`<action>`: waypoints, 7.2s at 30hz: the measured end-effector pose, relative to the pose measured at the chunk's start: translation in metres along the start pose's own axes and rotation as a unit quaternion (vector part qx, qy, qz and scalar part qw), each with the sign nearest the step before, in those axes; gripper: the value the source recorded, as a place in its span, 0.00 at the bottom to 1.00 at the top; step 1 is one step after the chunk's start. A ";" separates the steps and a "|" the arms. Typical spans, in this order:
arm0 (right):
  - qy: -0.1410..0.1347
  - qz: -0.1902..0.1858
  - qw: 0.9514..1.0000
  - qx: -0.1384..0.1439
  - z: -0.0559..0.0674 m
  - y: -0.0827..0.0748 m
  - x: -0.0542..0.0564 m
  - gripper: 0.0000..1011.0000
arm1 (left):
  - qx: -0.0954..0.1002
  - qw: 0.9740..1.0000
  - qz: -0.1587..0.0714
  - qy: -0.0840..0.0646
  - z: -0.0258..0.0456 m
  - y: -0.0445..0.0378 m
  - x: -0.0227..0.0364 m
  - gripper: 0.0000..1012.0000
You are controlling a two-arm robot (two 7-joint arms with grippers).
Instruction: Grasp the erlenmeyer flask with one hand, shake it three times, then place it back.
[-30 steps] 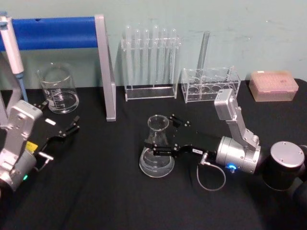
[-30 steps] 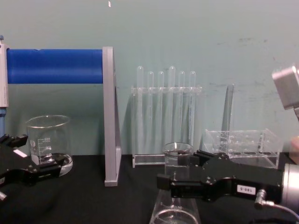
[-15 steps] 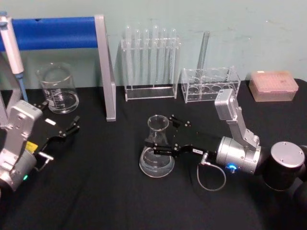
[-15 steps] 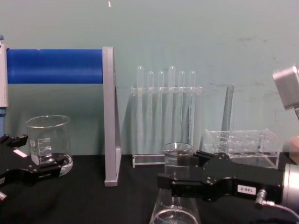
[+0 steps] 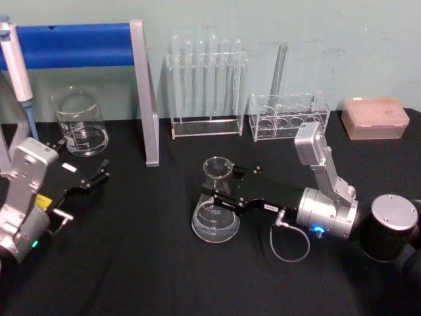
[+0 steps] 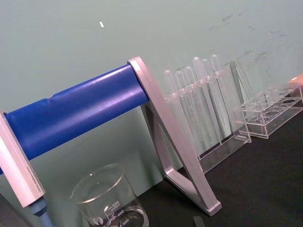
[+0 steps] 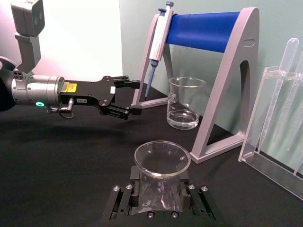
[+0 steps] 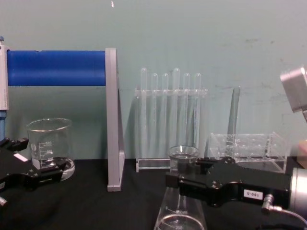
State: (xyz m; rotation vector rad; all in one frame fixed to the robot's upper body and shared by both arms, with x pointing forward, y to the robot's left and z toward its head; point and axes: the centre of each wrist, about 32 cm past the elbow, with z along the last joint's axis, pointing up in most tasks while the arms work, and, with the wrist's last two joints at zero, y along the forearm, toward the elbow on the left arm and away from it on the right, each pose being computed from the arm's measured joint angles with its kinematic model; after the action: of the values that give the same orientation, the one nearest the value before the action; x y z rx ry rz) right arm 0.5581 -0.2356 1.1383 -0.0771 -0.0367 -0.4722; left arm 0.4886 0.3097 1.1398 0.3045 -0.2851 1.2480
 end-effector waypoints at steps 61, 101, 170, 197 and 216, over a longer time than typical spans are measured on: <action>-0.001 -0.222 0.972 0.082 0.086 -0.010 -0.055 0.45 | 0.000 1.000 0.000 0.000 0.0000 0.0000 0.0000 0.99; -0.028 0.005 0.996 0.080 0.089 0.034 -0.069 0.45 | 0.000 1.000 0.000 0.000 0.0000 0.0000 0.0000 0.99; -0.027 -0.033 0.996 0.081 0.088 0.012 -0.069 0.45 | 0.000 1.000 0.000 0.000 0.0000 0.0000 0.0000 0.99; -0.041 -0.207 0.974 0.082 0.088 -0.046 -0.046 0.45 | 0.000 1.000 0.000 0.000 0.0000 0.0000 0.0000 0.99; -0.045 -0.261 0.961 0.080 0.089 -0.073 -0.052 0.45 | 0.000 1.000 0.000 0.000 0.0000 0.0000 0.0000 0.99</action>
State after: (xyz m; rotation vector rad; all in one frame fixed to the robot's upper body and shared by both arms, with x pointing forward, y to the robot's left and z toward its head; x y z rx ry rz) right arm 0.4772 -0.2692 1.2293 0.0738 -0.1868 -0.9912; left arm 0.4886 0.3097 1.1398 0.3044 -0.2850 1.2480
